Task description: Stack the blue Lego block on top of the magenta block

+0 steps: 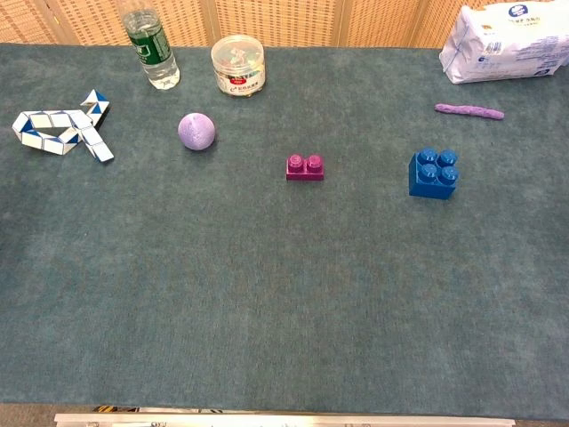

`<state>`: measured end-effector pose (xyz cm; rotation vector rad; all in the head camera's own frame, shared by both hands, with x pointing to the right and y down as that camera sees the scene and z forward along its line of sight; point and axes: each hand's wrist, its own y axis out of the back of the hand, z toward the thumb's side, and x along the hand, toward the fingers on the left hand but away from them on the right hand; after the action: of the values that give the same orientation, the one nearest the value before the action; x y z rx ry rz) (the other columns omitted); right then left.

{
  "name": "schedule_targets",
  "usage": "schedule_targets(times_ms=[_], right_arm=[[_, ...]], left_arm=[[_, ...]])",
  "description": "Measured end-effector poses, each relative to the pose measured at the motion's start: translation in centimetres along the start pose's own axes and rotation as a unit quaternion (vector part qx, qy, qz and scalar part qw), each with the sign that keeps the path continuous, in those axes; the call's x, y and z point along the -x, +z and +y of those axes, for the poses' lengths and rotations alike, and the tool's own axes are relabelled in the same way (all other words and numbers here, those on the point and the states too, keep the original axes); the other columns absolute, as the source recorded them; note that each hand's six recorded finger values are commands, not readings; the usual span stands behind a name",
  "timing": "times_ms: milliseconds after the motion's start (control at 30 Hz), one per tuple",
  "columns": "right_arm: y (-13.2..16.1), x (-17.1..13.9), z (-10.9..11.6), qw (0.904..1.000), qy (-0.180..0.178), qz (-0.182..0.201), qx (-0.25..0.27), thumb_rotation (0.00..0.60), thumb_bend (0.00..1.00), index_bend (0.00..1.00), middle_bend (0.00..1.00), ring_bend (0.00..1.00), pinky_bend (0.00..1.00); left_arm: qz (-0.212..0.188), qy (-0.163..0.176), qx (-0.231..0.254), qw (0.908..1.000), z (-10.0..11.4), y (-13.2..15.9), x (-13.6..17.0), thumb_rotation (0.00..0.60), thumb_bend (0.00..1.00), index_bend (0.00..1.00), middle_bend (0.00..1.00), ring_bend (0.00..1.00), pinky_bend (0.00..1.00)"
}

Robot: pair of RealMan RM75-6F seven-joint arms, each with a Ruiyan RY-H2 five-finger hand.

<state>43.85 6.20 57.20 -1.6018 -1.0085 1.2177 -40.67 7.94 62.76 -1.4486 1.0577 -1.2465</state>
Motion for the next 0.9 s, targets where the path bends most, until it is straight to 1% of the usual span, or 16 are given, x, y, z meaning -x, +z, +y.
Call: schedule_targets(times_ms=[200,533,633,700,833,900], right_arm=[[0.4,0.3,0.1,1.0,0.001,0.008,-0.003,0.6,0.31,0.22,0.37,0.32,0.46],[0.9,1.0,1.5,0.9998,-0.012,0.006,-0.012,0.6,0.3,0.22,0.38,0.33,0.47],[0.7,1.4,1.8,0.9994,-0.017,-0.003,-0.031,0.6,0.26,0.22,0.41,0.39,0.51],[0.6,1.7,1.9,0.9985,-0.018,-0.01,-0.051,0.6,0.22,0.22,0.44,0.44,0.57],[0.5,2.6,2.1,0.9938,-0.016,-0.029,-0.106,0.6,0.15,0.24,0.54,0.58,0.71],[1.0,3.3,1.9,0.9924,-0.011,-0.026,-0.12,0.6,0.14,0.24,0.57,0.62,0.75]], left_arm=[[0.005,-0.001,-0.001,1.0,-0.1,-0.2,0.2,0.6,0.15,0.23,0.18,0.17,0.16],[0.013,-0.002,-0.001,0.9999,-0.1,-0.6,0.3,0.6,0.15,0.23,0.18,0.17,0.16],[0.013,-0.005,-0.001,0.9999,-0.2,-0.6,0.3,0.6,0.15,0.23,0.18,0.17,0.16],[0.012,-0.006,-0.001,0.9999,-0.3,-0.5,0.2,0.6,0.15,0.23,0.18,0.17,0.16],[0.011,-0.006,0.0,0.9999,-0.4,-0.5,0.2,0.6,0.15,0.23,0.18,0.17,0.16],[0.012,-0.006,-0.001,0.9999,-0.4,-0.6,0.2,0.6,0.15,0.23,0.18,0.17,0.16]])
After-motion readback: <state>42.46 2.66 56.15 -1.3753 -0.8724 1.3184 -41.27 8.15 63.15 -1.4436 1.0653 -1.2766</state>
